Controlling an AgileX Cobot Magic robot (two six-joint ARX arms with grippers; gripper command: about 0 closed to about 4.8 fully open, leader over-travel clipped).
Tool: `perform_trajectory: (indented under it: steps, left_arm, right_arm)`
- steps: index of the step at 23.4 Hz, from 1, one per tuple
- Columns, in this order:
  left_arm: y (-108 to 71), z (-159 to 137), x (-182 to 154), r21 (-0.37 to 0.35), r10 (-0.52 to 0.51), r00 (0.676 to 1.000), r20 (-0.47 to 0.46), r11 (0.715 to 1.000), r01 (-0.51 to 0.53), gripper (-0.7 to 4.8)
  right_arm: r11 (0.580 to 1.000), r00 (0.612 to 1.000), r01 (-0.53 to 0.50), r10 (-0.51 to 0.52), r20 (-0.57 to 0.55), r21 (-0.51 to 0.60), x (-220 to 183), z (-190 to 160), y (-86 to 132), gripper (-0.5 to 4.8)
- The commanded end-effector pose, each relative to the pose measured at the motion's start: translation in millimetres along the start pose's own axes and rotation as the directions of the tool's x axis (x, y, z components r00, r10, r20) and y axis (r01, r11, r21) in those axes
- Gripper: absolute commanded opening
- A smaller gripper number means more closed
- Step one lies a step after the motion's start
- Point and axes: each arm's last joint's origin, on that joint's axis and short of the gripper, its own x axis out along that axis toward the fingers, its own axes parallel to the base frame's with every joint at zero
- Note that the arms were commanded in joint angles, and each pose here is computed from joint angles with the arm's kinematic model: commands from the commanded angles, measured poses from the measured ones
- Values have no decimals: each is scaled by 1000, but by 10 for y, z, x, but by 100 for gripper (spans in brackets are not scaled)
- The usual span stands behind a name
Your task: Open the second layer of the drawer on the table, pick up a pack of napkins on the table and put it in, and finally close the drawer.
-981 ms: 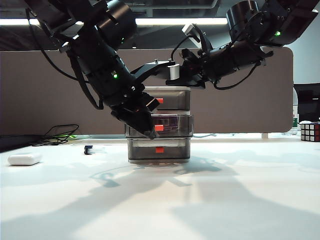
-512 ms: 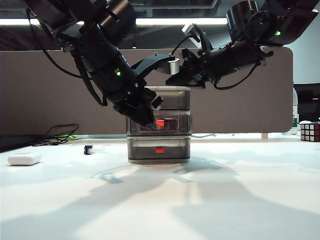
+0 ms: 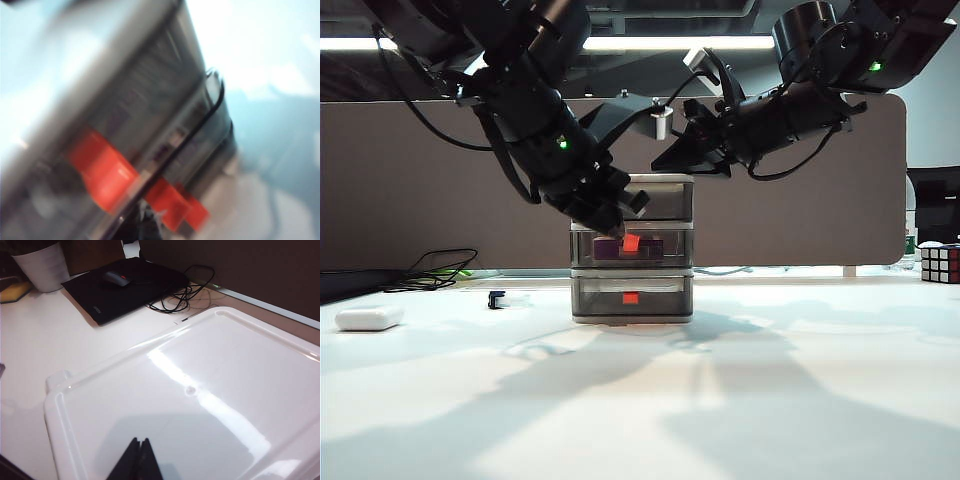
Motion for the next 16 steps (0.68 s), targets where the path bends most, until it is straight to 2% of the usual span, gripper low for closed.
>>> perform_trajectory:
  steps: [1,4,5,10,12,14,16]
  left_arm:
    - [32,49,24,-5,56,998,42,998,-56,-5]
    - [22,18,56,2,77,997,15,997,-77,-5]
    - [25,24,33,27,121,993,-8,992,-120,-5]
    - [95,145,-303,17,177,983,53,984,-178,-5]
    - [121,149,-507,-20,192,978,85,981,-191,-5]
    - [126,57,-913,-100,215,968,133,974,-203,-5]
    - [104,-45,-1125,-158,226,962,155,967,-201,-5]
  right_arm:
    - [1000,999,18,-17,-43,8,6,-55,-1,-4]
    - [1000,999,16,-16,-49,3,5,-65,0,-4]
    - [1000,999,3,-3,-49,-4,5,-66,4,-5]
    - [1000,1000,5,-6,-28,-27,-35,13,25,-5]
    - [999,999,22,-23,-26,-41,-110,98,57,-5]
    - [997,999,32,-34,-27,-66,-281,260,162,-5]
    - [995,998,60,-62,-21,-79,-393,308,244,-5]
